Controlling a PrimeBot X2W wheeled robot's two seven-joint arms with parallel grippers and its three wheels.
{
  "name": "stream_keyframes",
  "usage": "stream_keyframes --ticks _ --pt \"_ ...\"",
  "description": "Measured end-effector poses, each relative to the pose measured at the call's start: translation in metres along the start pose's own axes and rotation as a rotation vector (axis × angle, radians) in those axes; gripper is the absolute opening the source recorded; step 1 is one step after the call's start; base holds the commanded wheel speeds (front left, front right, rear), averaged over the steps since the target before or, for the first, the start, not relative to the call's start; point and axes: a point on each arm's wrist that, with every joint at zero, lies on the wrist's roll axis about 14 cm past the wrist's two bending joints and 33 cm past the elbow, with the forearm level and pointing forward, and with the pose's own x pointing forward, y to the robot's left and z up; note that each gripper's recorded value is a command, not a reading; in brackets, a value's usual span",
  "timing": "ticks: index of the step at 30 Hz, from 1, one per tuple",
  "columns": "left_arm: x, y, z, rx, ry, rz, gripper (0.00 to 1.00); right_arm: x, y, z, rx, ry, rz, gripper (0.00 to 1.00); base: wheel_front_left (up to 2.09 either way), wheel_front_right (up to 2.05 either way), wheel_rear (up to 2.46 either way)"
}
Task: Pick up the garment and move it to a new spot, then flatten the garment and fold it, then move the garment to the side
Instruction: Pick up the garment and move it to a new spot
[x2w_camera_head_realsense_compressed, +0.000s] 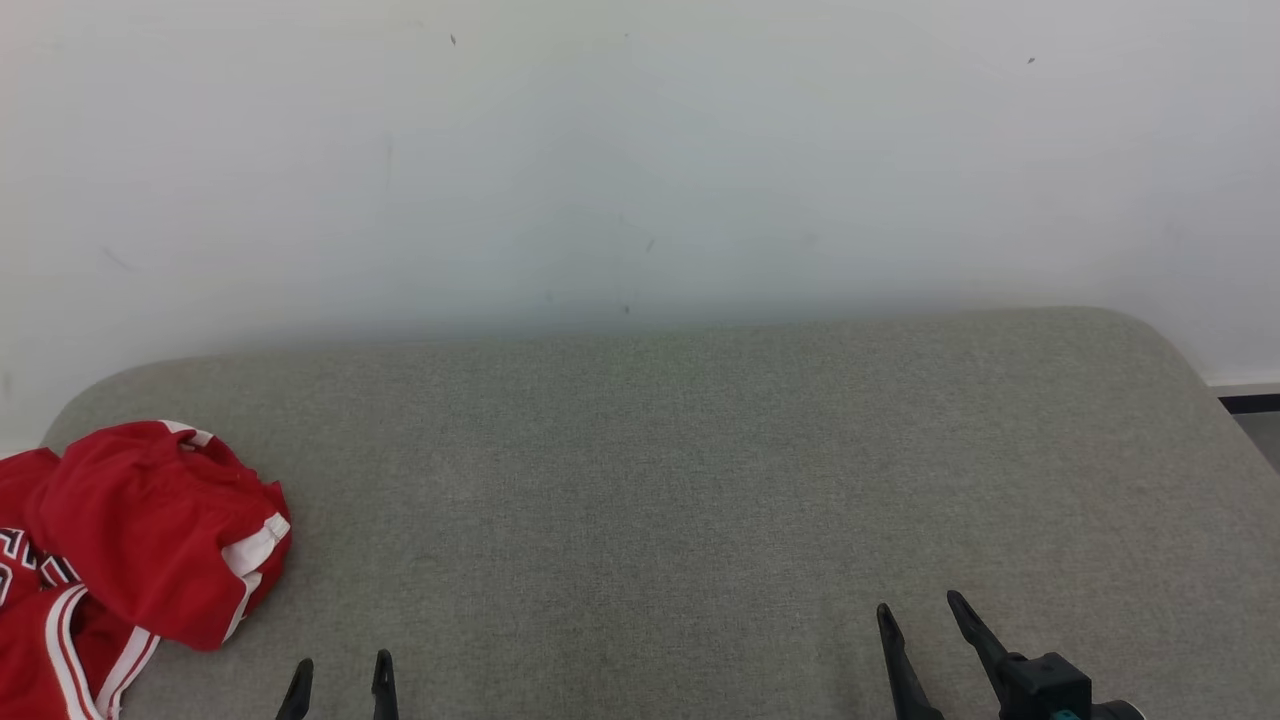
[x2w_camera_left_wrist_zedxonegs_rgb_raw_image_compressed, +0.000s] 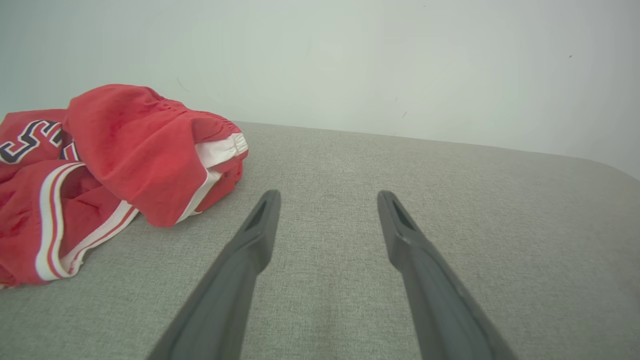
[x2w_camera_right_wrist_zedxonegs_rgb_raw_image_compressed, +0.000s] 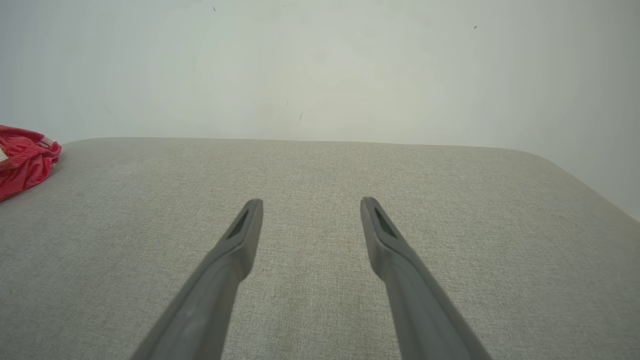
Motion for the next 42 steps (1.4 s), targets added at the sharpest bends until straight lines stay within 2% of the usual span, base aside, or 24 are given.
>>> stream_keyframes --ticks 8,13,32,42 --pt "-0.003 0.006 0.000 -0.001 0.000 0.018 1.00 0.003 0.004 -0.001 0.006 0.004 0.013 1.00 0.00 0.00 0.00" --pt "-0.011 0.020 0.001 0.002 -0.008 0.066 1.00 0.010 0.015 -0.002 0.005 0.008 0.051 1.00 0.00 0.00 0.00" --pt "-0.090 0.121 0.007 0.040 -0.033 0.400 1.00 0.043 0.110 0.001 0.025 0.017 0.342 1.00 0.00 0.00 0.00" --pt "-0.129 0.154 0.012 0.047 -0.051 0.546 1.00 0.050 0.152 0.004 0.022 0.016 0.463 1.00 0.00 0.00 0.00"
